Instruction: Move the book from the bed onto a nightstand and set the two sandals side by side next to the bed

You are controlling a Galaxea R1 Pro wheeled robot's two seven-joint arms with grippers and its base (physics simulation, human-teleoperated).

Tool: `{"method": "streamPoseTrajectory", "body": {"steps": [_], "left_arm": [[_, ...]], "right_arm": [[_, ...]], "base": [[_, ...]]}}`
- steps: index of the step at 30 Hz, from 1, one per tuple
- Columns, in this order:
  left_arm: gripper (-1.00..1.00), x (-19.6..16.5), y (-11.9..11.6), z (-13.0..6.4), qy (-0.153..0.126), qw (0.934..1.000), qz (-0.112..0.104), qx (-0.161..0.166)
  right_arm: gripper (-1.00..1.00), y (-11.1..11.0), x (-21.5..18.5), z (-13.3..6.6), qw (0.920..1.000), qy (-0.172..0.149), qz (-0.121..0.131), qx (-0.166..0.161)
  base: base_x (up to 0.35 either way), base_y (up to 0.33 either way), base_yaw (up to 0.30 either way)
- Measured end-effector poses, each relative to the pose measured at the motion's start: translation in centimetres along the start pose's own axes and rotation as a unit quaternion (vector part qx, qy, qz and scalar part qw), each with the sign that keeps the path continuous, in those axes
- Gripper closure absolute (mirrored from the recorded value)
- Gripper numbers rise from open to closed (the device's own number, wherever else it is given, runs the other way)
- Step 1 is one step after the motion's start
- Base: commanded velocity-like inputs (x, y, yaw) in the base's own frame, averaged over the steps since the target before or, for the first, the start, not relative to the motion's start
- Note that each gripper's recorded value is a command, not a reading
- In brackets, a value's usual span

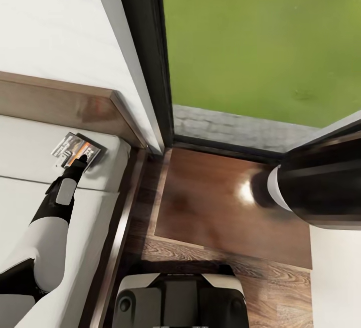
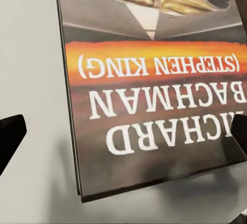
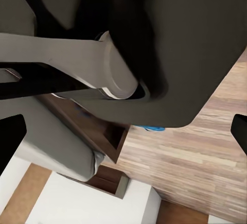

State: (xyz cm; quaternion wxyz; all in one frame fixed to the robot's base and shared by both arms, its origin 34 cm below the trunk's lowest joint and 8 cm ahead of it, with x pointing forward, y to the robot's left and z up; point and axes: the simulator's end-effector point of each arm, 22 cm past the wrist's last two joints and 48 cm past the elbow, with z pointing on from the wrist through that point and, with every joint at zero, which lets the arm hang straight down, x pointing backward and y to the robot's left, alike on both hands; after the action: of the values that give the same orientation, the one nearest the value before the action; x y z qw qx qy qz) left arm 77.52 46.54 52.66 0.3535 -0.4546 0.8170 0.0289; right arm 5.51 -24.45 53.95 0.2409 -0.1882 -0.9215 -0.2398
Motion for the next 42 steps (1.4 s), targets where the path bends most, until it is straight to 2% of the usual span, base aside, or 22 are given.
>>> {"method": "streamPoseTrajectory", "body": {"steps": [20, 27, 42], "left_arm": [[-1.0, 0.29, 0.1, 0.43, 0.0, 1.0, 0.0, 0.0], [-1.0, 0.3, 0.1, 0.43, 0.0, 1.0, 0.0, 0.0], [-1.0, 0.26, 0.08, 0.42, 0.0, 1.0, 0.0, 0.0]], "right_arm": [[-1.0, -0.16, -0.37, 0.39, 1.0, 0.0, 0.0, 0.0], [-1.0, -0.14, -0.38, 0.4, 1.0, 0.0, 0.0, 0.0], [-1.0, -0.15, -0.36, 0.39, 1.0, 0.0, 0.0, 0.0]], "base": [[0.0, 0.0, -0.001], [0.0, 0.0, -0.147], [0.0, 0.0, -0.008]]}}
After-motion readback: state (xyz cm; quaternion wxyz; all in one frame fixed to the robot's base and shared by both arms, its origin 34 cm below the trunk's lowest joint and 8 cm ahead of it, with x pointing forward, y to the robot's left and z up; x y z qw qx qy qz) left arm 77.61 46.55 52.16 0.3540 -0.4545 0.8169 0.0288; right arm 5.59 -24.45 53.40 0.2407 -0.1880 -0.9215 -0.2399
